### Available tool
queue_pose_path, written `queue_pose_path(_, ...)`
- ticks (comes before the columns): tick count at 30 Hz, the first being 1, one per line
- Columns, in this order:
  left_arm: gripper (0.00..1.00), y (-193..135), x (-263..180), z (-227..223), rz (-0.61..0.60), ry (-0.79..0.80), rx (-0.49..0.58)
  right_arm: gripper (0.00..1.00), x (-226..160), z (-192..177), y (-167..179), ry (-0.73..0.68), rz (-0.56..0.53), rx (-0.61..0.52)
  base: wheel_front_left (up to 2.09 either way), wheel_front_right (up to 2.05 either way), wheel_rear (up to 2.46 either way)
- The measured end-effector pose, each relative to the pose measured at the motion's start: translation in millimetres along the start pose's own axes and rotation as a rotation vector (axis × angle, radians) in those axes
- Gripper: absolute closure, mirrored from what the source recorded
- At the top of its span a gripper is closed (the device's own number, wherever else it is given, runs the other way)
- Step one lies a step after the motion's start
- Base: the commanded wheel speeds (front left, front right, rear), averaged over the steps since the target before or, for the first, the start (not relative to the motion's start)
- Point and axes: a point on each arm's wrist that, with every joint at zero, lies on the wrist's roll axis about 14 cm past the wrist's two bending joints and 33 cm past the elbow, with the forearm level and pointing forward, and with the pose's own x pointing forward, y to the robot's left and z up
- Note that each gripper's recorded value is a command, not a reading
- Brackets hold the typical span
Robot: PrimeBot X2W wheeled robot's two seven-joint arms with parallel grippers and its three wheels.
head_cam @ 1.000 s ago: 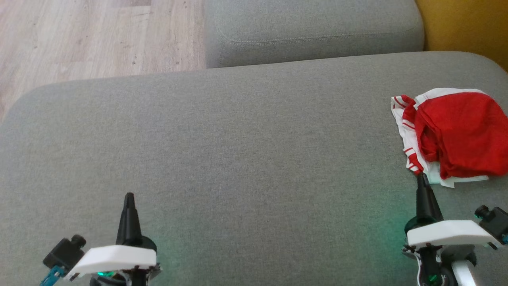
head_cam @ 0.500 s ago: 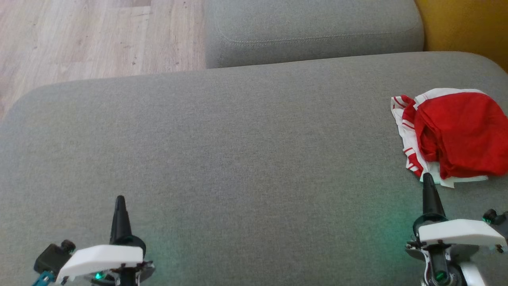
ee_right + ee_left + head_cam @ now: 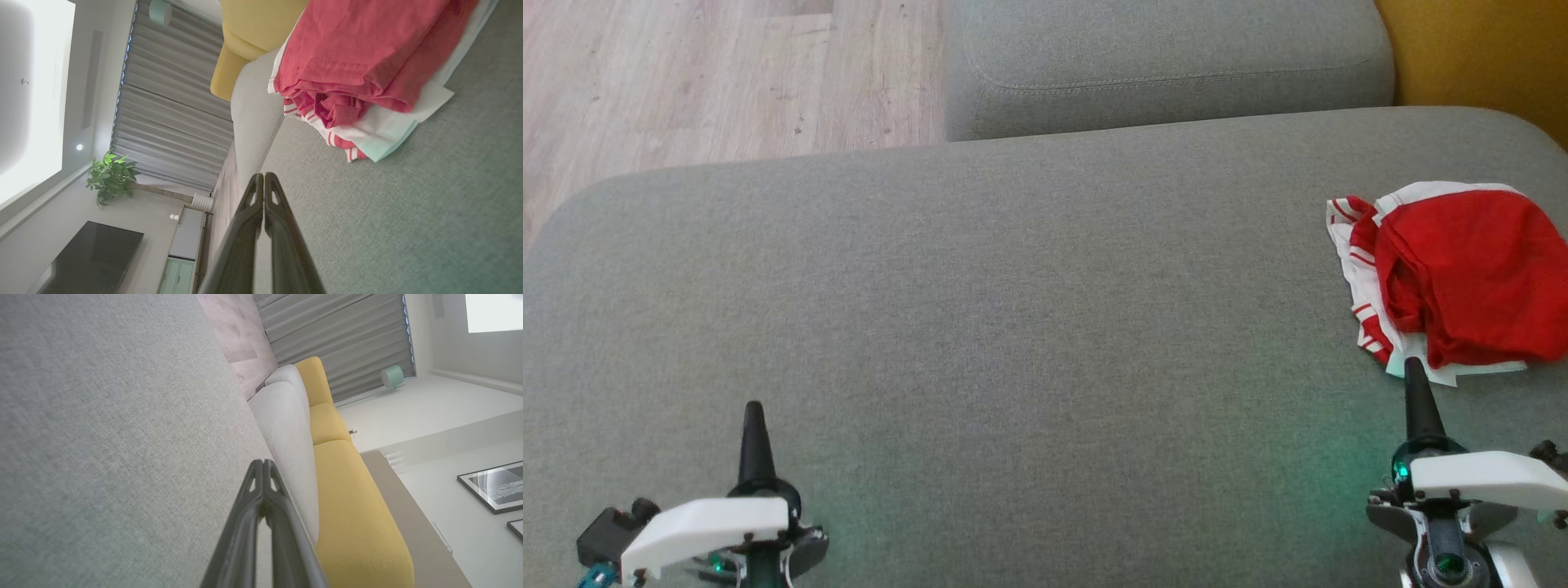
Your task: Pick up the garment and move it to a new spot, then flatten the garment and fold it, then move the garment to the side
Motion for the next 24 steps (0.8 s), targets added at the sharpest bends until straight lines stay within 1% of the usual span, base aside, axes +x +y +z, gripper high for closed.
queue_pose_path(14, 1.0, -0.5, 2.1, 9.4, -0.003, -0.012, -0.144, 1.0, 0.8, 7.3, 0.1, -0.014, 0.002, 0.178, 0.0, 0.0, 0.0)
queue_pose_path(24, 1.0, 0.1, 2.1, 14.7, -0.008, -0.018, -0.258, 1.0, 4.4, 13.3, 8.0, -0.019, 0.032, 0.314, 0.0, 0.0, 0.0)
